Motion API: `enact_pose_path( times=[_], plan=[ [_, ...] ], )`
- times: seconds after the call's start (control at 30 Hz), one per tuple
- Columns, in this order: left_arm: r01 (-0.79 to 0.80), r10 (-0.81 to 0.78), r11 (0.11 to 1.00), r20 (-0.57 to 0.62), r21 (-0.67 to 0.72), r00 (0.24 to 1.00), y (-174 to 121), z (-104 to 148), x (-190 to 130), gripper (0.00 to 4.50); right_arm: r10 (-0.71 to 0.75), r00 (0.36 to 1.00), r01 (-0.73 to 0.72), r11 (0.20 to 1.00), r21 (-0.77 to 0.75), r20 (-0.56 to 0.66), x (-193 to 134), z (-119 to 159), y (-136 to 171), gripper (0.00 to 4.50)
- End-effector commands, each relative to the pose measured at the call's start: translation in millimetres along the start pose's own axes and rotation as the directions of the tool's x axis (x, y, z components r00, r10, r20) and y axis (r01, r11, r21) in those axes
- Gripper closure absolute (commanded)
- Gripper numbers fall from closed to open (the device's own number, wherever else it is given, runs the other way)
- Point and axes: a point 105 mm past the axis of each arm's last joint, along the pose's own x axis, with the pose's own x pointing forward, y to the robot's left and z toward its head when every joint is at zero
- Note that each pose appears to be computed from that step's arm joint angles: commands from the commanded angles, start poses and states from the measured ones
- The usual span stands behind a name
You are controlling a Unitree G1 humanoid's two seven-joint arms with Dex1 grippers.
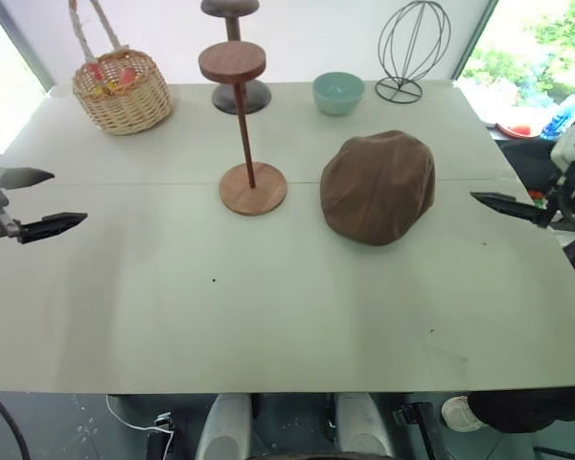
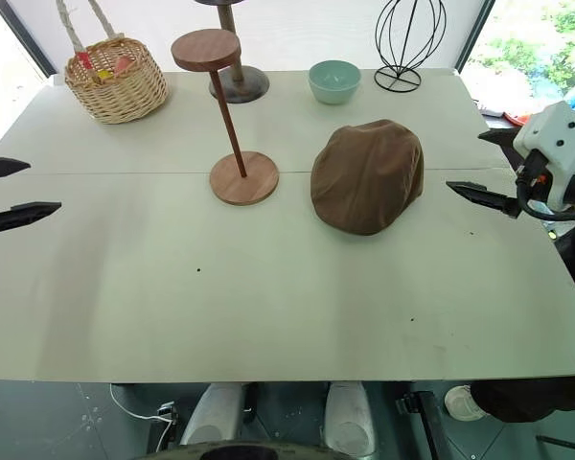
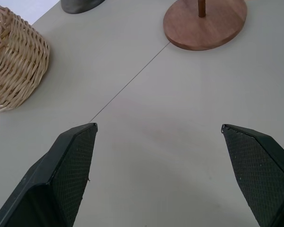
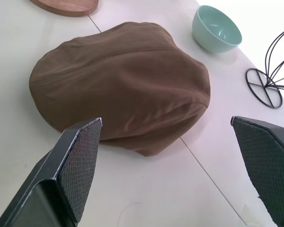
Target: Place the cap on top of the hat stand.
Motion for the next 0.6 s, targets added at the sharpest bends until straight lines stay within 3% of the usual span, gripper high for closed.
enact_pose_path(
  times=[0.03, 0.43, 0.6],
  plan=[
    [-0.012, 0.011, 0.999, 0.017, 0.032, 1.000, 3.4, 10.5, -7.8, 0.09, -0.043, 0.998, 0.044, 0.998, -0.034, 0.040, -11.0, 12.0, -9.8, 0.00],
    [-0.016, 0.016, 1.000, 0.050, -0.009, 0.999, 5.8, 18.1, -6.3, 0.09, -0.036, 0.999, 0.037, 0.998, -0.042, 0.030, -8.6, 12.3, -10.4, 0.00],
    [0.030, -0.028, 0.999, 0.105, -0.024, 0.994, 4.0, 38.4, -4.2, 0.09, -0.065, 0.998, 0.066, 0.995, -0.071, 0.017, -7.0, 20.2, -16.8, 0.00]
  ],
)
